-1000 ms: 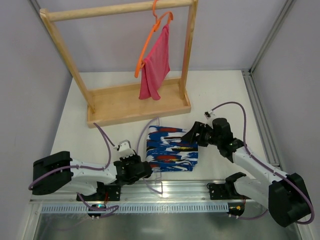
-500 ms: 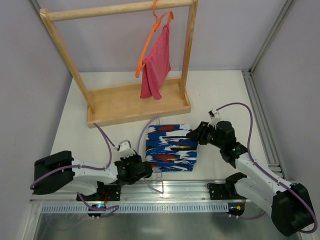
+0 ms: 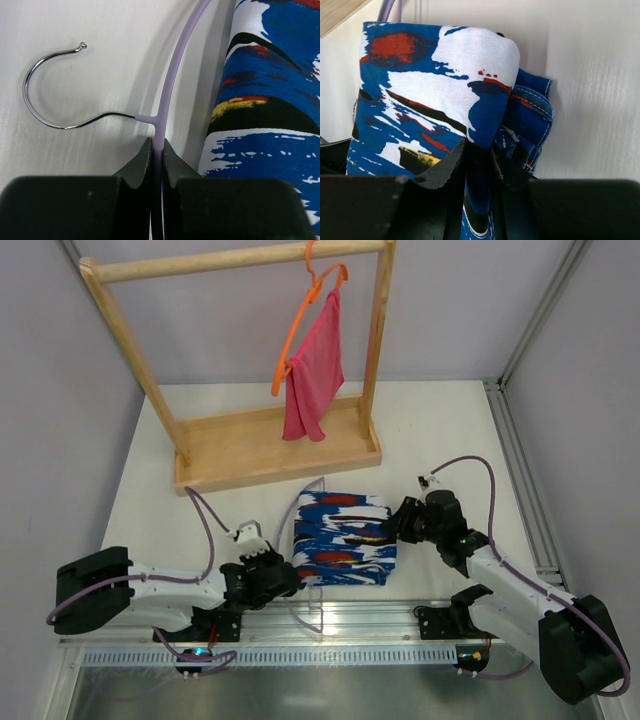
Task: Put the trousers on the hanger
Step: Place trousers on hanger
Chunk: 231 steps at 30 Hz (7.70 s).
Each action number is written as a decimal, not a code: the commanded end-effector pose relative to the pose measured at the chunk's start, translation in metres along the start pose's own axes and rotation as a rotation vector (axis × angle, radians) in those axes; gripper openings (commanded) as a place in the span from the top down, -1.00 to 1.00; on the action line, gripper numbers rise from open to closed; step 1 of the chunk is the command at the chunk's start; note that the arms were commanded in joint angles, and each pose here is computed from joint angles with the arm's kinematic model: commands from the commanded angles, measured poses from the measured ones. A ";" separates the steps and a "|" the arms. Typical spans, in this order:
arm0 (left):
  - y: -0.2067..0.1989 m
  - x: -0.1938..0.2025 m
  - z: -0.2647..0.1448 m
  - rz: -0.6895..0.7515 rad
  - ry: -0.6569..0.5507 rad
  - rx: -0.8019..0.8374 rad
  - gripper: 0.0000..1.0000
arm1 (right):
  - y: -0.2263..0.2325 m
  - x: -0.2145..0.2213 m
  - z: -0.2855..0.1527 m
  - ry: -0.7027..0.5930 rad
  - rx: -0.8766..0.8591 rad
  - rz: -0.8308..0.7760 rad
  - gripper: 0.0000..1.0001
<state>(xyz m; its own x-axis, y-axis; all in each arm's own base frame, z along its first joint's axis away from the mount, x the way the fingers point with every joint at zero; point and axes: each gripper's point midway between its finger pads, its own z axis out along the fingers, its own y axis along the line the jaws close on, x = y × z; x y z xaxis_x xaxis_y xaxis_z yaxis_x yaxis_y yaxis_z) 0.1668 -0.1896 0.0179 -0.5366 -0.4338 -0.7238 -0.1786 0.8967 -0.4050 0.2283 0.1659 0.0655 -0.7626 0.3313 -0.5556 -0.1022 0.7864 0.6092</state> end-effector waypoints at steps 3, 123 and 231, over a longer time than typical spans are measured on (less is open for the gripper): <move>0.010 0.011 -0.003 0.087 0.054 0.052 0.99 | -0.035 0.020 -0.013 0.057 0.188 0.050 0.42; 0.010 0.010 -0.008 0.007 0.071 0.032 0.99 | -0.035 0.006 -0.045 -0.024 0.463 0.026 0.37; -0.138 -0.196 -0.148 -0.050 -0.203 0.544 0.99 | 0.117 0.147 0.006 0.085 -0.048 -0.176 0.26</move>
<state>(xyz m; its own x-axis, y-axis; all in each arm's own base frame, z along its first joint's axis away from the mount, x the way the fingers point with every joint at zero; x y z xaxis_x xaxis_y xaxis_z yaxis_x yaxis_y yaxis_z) 0.1642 -0.2211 0.2257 -0.4690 -0.4273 -0.7729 0.2423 0.7793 -0.5779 0.1140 0.2801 0.0481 -0.7621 0.1699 -0.6247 -0.2118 0.8464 0.4886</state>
